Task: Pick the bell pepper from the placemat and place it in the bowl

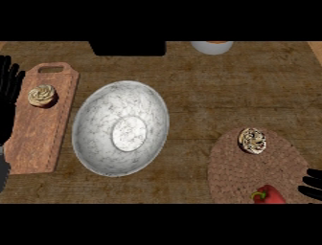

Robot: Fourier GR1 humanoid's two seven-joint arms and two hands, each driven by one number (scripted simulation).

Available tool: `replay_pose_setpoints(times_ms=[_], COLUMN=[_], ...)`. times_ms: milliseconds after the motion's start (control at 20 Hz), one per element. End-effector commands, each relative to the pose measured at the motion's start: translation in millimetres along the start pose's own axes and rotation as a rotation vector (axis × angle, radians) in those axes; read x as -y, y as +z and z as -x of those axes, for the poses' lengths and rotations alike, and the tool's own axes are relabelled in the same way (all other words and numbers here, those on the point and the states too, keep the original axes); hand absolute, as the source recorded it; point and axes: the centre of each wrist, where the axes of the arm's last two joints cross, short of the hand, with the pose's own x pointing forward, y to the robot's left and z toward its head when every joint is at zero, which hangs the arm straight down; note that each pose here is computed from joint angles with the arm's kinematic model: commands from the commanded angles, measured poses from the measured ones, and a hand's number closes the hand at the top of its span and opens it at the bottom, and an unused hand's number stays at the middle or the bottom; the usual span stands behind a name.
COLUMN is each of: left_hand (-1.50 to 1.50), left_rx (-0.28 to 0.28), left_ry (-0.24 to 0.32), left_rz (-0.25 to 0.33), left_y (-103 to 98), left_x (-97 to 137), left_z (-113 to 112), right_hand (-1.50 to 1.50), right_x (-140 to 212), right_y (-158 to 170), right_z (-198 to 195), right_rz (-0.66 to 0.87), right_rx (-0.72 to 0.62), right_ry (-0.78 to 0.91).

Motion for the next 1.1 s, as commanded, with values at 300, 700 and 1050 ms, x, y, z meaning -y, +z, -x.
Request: replay_pose_setpoints(times_ms=[300,700,1050], left_hand=[0.0,0.0,0.0], left_rx=[0.014,-0.008,-0.01], left_ry=[0.013,0.009,0.008], left_rz=[0.007,0.002,-0.011], left_y=[-15,3,-3], left_x=[2,-4,-3], left_z=[-11,-14,-8], right_hand=[-1.5,-1.5,-1.5], right_x=[-34,-50,-60], right_y=[-49,-56,-74], right_z=[29,54,43], right_rz=[-0.042,-0.021,-0.047], right_rx=[0.019,0.072,0.065], right_ry=[-0.04,-0.054,-0.023])
